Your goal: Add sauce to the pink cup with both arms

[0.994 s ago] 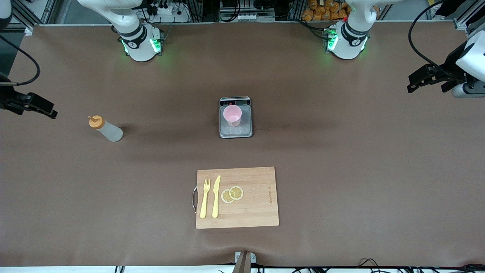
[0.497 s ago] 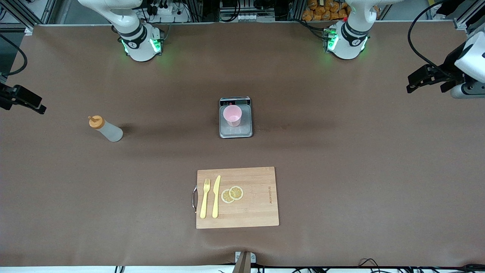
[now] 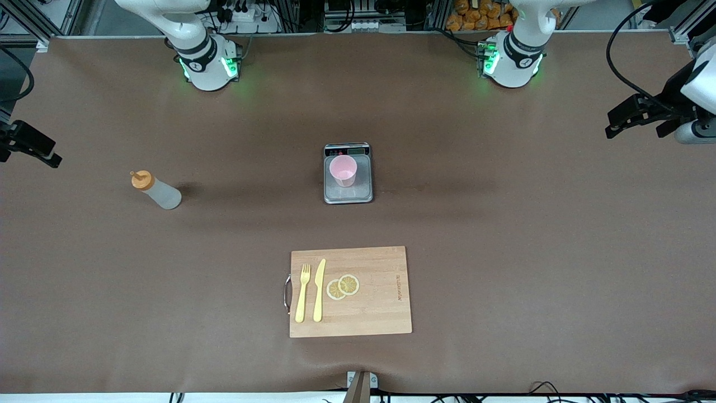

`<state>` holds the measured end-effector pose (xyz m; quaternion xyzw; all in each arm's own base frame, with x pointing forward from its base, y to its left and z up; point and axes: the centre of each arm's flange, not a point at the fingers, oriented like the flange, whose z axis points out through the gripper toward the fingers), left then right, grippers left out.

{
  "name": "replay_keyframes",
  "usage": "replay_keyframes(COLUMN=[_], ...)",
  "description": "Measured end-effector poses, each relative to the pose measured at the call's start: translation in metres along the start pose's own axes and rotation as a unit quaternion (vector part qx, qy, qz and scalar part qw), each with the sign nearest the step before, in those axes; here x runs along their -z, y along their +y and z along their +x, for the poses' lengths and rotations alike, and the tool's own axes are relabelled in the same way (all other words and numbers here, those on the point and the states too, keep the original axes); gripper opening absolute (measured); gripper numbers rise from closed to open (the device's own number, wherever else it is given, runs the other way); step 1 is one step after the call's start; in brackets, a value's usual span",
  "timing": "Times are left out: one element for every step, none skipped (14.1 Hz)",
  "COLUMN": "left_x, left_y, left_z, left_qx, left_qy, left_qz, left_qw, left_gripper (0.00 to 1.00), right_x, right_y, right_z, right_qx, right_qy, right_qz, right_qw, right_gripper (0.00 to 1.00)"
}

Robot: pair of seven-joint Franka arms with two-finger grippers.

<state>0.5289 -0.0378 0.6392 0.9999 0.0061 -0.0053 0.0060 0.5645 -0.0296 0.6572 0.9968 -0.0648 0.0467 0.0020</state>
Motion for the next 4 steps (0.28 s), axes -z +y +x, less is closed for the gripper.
replay_keyframes(left_x=[0.0007, 0.0009, 0.0011, 0.0013], left_y=[-0.0002, -0.0007, -0.0011, -0.0013], left_z=[0.0005, 0.0009, 0.0011, 0.0012], left_qx=[0.0, 0.001, 0.001, 0.001], left_qy=[0.001, 0.001, 0.001, 0.002], left_qz=[0.0, 0.0, 0.0, 0.0], left_qw=[1.0, 1.0, 1.0, 1.0], left_gripper=[1.0, 1.0, 1.0, 1.0], right_x=[-0.0008, -0.0015, -0.0022, -0.0029], right_y=[-0.0009, -0.0016, -0.0019, -0.002], right_z=[-0.0001, -0.0002, -0.0003, -0.0004], right_qx=[0.001, 0.001, 0.002, 0.002], right_qy=[-0.001, -0.002, -0.002, -0.003], right_qz=[0.0, 0.0, 0.0, 0.0], right_qw=[1.0, 1.0, 1.0, 1.0], right_gripper=[1.0, 1.0, 1.0, 1.0])
